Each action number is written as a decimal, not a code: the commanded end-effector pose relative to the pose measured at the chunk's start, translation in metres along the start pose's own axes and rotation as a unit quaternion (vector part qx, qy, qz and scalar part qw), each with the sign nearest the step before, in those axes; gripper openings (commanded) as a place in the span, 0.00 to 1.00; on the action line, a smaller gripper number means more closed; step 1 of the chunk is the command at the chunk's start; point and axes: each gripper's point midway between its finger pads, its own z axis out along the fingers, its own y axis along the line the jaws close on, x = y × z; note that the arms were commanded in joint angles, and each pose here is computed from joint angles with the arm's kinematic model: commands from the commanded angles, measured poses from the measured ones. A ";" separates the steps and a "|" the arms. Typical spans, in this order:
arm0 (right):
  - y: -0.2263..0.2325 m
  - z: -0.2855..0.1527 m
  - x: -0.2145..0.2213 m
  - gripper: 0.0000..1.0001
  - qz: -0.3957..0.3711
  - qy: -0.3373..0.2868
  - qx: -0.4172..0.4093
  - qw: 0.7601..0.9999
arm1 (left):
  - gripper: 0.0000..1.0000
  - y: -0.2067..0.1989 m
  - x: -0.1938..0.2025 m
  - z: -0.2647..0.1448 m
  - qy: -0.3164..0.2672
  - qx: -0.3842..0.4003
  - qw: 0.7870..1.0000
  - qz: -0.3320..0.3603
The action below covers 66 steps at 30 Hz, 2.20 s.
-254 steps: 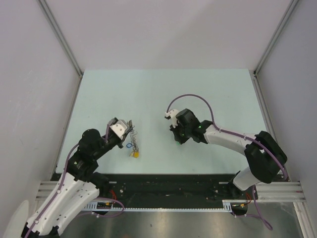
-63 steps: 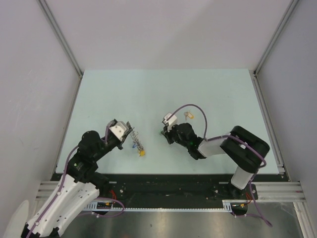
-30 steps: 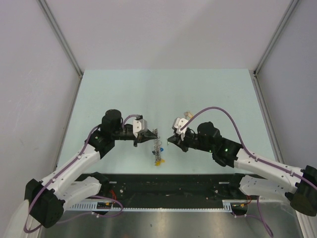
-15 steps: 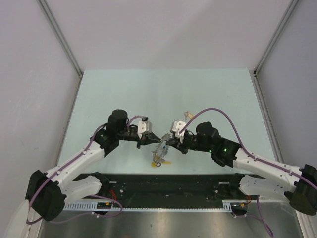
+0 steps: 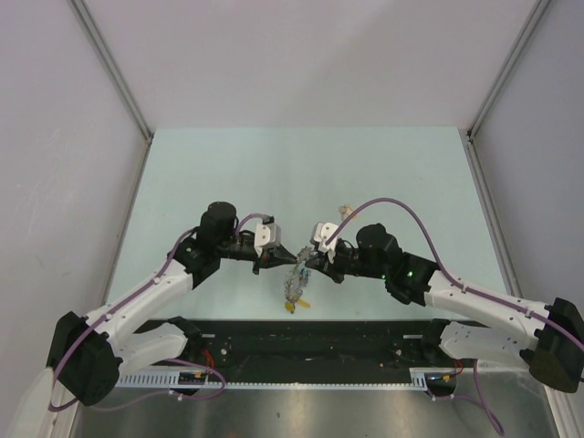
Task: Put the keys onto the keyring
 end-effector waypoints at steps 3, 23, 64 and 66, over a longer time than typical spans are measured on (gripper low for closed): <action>-0.006 0.001 -0.011 0.00 0.003 -0.016 0.009 1.000 | 0.00 -0.003 -0.018 0.002 -0.026 0.020 0.999 0.042; 0.000 0.002 -0.012 0.00 0.003 -0.020 -0.009 1.000 | 0.00 -0.004 -0.016 0.004 -0.021 0.020 0.999 0.041; -0.002 0.001 -0.008 0.00 0.015 -0.010 -0.001 1.000 | 0.00 -0.001 -0.017 0.003 -0.020 0.009 0.999 0.043; -0.001 0.001 -0.008 0.00 0.015 -0.011 -0.001 1.000 | 0.00 -0.002 -0.017 0.003 -0.019 0.010 0.999 0.043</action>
